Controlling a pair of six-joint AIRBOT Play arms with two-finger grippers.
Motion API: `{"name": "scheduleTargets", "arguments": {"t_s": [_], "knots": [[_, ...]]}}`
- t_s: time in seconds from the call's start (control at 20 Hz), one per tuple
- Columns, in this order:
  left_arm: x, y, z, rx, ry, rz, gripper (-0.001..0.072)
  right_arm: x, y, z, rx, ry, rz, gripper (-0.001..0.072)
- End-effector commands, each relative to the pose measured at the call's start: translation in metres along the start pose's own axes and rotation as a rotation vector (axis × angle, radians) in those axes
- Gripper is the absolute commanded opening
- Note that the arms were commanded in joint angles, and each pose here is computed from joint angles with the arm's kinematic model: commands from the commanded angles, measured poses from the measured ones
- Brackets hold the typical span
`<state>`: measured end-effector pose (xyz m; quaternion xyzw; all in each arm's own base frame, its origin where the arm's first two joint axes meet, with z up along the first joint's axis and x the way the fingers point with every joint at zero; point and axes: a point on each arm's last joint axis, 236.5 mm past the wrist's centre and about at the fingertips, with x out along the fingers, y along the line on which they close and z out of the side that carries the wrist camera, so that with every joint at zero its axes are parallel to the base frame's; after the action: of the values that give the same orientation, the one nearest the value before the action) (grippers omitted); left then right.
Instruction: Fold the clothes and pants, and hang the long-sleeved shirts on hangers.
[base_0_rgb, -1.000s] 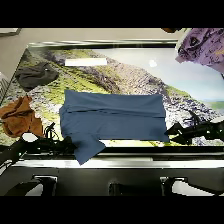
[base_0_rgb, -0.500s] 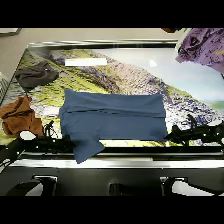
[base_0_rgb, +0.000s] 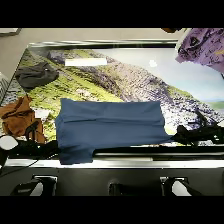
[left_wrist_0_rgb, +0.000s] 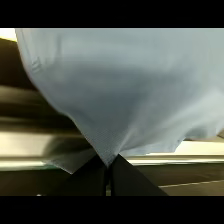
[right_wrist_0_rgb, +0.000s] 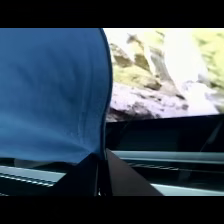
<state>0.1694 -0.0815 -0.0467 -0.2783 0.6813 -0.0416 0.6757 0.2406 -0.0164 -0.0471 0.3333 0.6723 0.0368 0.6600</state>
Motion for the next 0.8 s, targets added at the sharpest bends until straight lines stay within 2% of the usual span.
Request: {"name": "scheduleTargets", "arguments": {"t_s": [0.0, 0.25, 0.35, 0.55, 0.75], "knots": [[-0.018, 0.005, -0.002, 0.013, -0.078, 0.035, 0.0014, -0.019, 0.011, -0.003, -0.013, -0.071, -0.011, 0.0028], [-0.025, -0.006, 0.033, 0.065, -0.146, 0.024, 0.0014, -0.017, 0.040, 0.018, -0.102, -0.153, 0.084, 0.0028], [-0.028, -0.012, 0.052, 0.087, -0.164, 0.019, 0.0014, -0.003, 0.051, 0.020, -0.209, -0.140, 0.038, 0.0028], [-0.033, -0.030, 0.096, 0.118, -0.189, -0.012, 0.0014, -0.002, 0.053, 0.053, -0.254, -0.257, -0.146, 0.0028], [-0.033, -0.045, 0.144, 0.154, -0.198, -0.028, 0.0014, -0.019, 0.062, 0.086, -0.267, -0.328, -0.178, 0.0028]]}}
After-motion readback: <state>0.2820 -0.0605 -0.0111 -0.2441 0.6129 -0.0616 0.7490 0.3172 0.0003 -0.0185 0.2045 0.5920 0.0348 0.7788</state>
